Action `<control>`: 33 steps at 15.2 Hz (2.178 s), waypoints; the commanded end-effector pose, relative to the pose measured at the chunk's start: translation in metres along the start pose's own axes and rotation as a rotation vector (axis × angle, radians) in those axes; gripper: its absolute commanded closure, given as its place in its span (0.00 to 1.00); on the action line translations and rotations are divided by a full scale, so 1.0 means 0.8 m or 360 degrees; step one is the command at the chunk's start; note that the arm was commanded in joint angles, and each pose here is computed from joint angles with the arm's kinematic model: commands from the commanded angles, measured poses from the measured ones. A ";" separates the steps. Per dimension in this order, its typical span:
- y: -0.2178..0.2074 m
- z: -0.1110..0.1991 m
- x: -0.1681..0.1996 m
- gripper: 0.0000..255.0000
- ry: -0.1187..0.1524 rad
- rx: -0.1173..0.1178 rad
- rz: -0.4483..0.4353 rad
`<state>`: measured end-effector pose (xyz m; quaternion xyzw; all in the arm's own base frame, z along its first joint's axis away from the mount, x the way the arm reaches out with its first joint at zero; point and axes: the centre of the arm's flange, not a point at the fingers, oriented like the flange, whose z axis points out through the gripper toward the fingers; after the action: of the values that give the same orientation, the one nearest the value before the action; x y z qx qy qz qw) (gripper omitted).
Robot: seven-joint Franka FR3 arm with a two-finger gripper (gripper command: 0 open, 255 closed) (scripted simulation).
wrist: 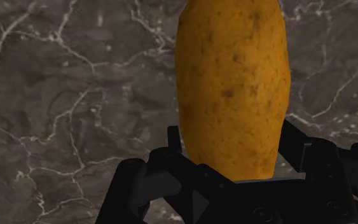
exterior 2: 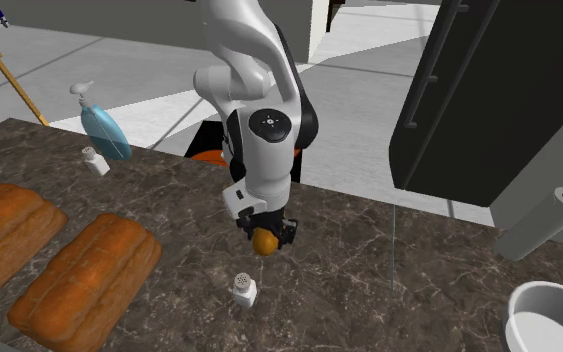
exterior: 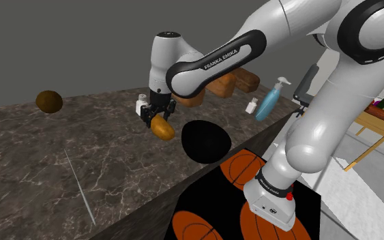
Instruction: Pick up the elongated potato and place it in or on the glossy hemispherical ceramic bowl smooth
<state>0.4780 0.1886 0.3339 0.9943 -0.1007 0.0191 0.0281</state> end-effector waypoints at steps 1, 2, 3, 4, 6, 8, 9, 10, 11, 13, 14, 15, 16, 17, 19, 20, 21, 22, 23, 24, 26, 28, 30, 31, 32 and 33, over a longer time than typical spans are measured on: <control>0.001 -0.010 0.000 1.00 -0.0001 -0.0001 0.0000; 0.001 -0.016 0.000 1.00 -0.0001 -0.0001 0.0000; 0.001 -0.023 0.001 1.00 -0.0001 -0.0001 0.0000; 0.002 -0.029 0.001 1.00 -0.0001 -0.0001 0.0000; 0.002 -0.042 0.002 1.00 -0.0001 -0.0001 0.0000; 0.003 -0.056 0.002 1.00 -0.0001 -0.0001 0.0000; 0.003 -0.062 0.002 1.00 -0.0001 -0.0001 0.0000; 0.004 -0.069 0.003 1.00 -0.0001 -0.0001 0.0000; 0.004 -0.075 0.003 1.00 -0.0001 -0.0001 0.0000; 0.005 -0.089 0.004 1.00 -0.0001 -0.0001 0.0000; 0.005 -0.095 0.004 1.00 -0.0001 -0.0001 0.0000; 0.005 -0.102 0.004 1.00 -0.0001 -0.0001 0.0000; 0.006 -0.108 0.004 1.00 -0.0001 -0.0001 0.0000; 0.006 -0.115 0.005 1.00 -0.0001 -0.0001 0.0000; 0.007 -0.128 0.005 1.00 -0.0001 -0.0001 0.0000; 0.007 -0.135 0.006 1.00 -0.0001 -0.0001 0.0000; 0.007 -0.141 0.006 1.00 -0.0001 -0.0001 0.0000; 0.008 -0.148 0.006 1.00 -0.0001 -0.0001 0.0000; 0.008 -0.154 0.006 1.00 -0.0001 -0.0001 0.0000; 0.008 -0.161 0.007 1.00 -0.0001 -0.0001 0.0000; 0.009 -0.174 0.007 1.00 -0.0001 -0.0001 0.0000; 0.010 -0.187 0.008 1.00 -0.0001 -0.0001 0.0000; 0.011 -0.200 0.008 1.00 -0.0001 -0.0001 0.0000; 0.011 -0.207 0.009 1.00 -0.0001 -0.0001 0.0000; 0.011 -0.210 0.009 1.00 -0.0001 -0.0001 0.0000; 0.018 -0.211 -0.006 1.00 -0.0001 -0.0001 0.0000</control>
<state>0.4720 0.1868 0.4999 0.9943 -0.1008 0.0187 0.0283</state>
